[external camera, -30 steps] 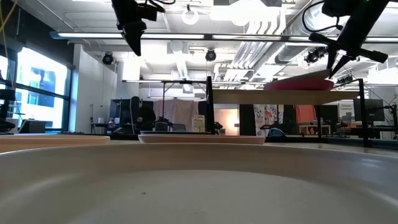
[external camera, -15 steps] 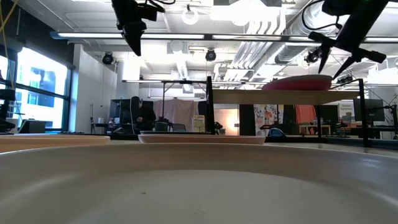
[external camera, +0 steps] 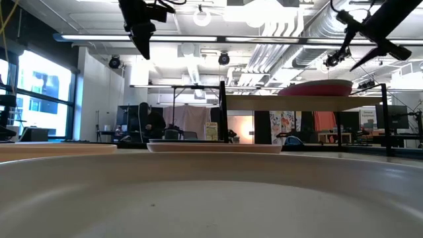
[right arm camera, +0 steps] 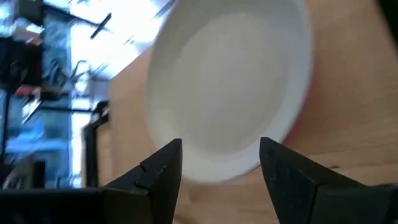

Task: Place and stack plates onto a shelf
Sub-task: Stack the light pink plate on top of the white plate on the shelf

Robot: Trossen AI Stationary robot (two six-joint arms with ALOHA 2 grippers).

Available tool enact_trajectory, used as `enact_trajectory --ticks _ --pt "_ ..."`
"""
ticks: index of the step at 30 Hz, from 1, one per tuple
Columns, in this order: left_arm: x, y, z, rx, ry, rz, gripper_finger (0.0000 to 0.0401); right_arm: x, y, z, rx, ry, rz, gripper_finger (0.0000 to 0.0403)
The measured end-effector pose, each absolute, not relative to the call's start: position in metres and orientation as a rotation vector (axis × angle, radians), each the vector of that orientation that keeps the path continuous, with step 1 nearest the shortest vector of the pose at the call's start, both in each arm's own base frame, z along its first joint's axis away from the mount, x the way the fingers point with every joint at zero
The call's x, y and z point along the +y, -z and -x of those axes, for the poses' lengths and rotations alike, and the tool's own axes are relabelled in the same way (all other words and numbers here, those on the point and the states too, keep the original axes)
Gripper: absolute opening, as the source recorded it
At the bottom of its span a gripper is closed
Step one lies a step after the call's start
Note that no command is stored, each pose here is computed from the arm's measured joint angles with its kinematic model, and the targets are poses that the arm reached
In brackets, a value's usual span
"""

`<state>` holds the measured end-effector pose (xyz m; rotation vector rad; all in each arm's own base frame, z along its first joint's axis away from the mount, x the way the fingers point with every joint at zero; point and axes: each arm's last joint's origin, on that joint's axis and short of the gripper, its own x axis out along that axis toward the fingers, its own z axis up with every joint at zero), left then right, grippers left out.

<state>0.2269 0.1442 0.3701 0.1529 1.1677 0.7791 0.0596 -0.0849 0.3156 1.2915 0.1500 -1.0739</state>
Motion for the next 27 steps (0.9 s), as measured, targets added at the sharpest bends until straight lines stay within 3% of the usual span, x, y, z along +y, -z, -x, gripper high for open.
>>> enact_trajectory --ticks 9,27 --pt "0.144 -0.37 -0.227 1.168 -0.779 -0.153 0.0111 -0.079 -0.319 -0.066 0.262 0.732 -1.257 0.0193" --pt "0.144 -0.37 -0.227 1.167 -0.78 -0.153 0.0111 -0.057 -0.323 -0.102 0.391 0.474 -1.22 0.0193"
